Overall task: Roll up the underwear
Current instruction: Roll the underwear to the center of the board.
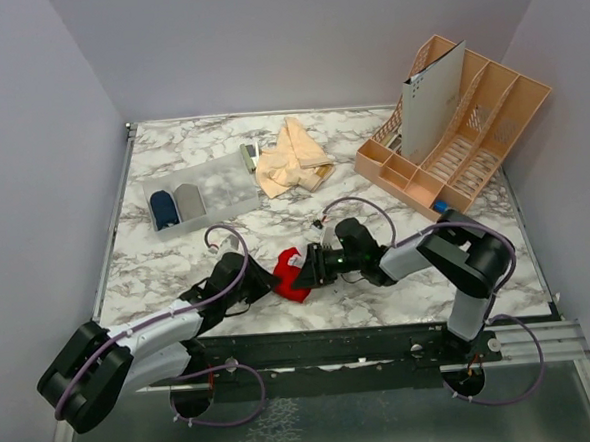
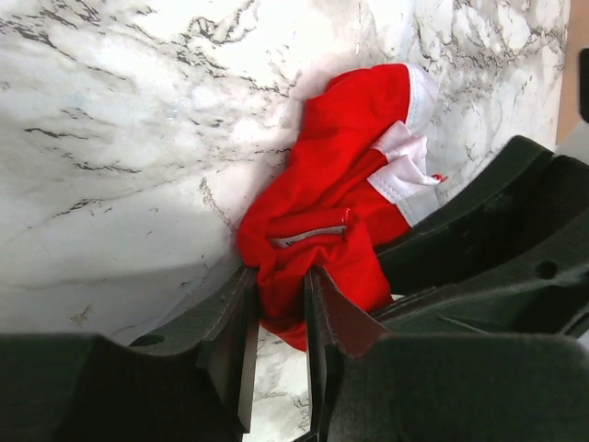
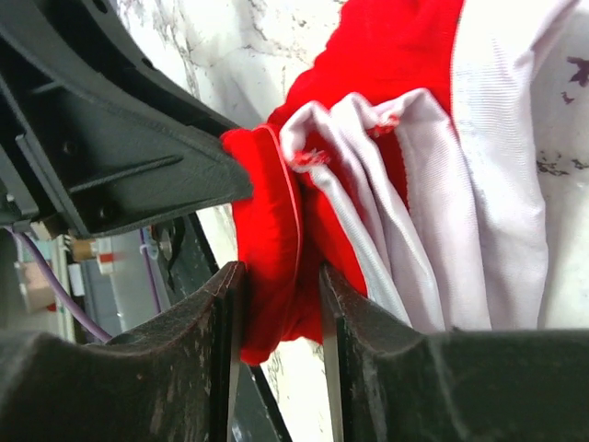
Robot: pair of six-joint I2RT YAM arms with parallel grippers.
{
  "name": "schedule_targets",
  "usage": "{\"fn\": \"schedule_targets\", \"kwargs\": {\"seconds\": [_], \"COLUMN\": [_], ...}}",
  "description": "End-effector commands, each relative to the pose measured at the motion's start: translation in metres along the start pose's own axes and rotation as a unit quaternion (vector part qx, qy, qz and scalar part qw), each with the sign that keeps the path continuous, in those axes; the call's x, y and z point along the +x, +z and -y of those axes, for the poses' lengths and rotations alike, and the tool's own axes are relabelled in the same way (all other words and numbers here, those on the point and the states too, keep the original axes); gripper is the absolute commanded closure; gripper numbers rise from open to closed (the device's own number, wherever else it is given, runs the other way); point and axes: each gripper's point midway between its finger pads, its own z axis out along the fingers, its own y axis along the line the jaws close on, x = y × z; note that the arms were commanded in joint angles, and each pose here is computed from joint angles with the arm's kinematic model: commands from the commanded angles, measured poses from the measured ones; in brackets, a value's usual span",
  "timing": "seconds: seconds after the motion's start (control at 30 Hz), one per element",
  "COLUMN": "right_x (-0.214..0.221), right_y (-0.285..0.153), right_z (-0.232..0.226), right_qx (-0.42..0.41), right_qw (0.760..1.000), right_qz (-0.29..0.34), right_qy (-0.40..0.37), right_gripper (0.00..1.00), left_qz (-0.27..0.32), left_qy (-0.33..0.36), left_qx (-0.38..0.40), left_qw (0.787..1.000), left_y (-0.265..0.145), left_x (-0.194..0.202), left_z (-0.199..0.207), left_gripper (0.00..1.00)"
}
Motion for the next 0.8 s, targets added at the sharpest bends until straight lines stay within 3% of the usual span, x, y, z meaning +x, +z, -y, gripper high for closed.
{"fn": "schedule_targets", "kwargs": {"seconds": [0.0,0.13,0.27,0.33,0.43,0.53,0.67,0.77], "right_x": [0.022,0.005,-0.023,-0.034,-0.041,-0.053,-0.069,-0.068], "right_y": [-0.015,-0.030,-0.053,-0.064,-0.075,-0.087,-0.103,-0.101], "right_z": [0.014,0.009,-0.011,-0.024,-0.042,-0.053,-0.049,-0.047], "right_qx": [0.048,0.084,0.097,0.100,0.116,0.154,0.202,0.205], "right_qw": [0.997,0.990,0.973,0.952,0.894,0.848,0.824,0.813], "right_qz": [-0.047,-0.032,0.033,0.073,0.124,0.181,0.233,0.217], "right_qy": [-0.038,-0.104,-0.208,-0.279,-0.414,-0.473,-0.476,-0.501], "right_gripper": [0.51,0.49,0.47,0.47,0.45,0.45,0.45,0.44], "left_qz": [-0.032,-0.035,-0.038,-0.040,-0.042,-0.042,-0.044,-0.043], "left_qy": [0.021,0.017,0.005,0.001,-0.003,-0.004,-0.001,-0.004], "left_qx": [-0.136,-0.133,-0.123,-0.120,-0.121,-0.117,-0.118,-0.116], "left_qw": [0.990,0.990,0.992,0.992,0.992,0.992,0.992,0.992], "left_y": [-0.010,-0.010,-0.009,-0.008,-0.008,-0.008,-0.010,-0.011], "left_x": [0.024,0.023,0.022,0.021,0.020,0.019,0.019,0.019], "left_z": [-0.076,-0.071,-0.060,-0.056,-0.052,-0.048,-0.048,-0.048], "left_gripper": [0.73,0.77,0.81,0.83,0.84,0.85,0.87,0.87]}}
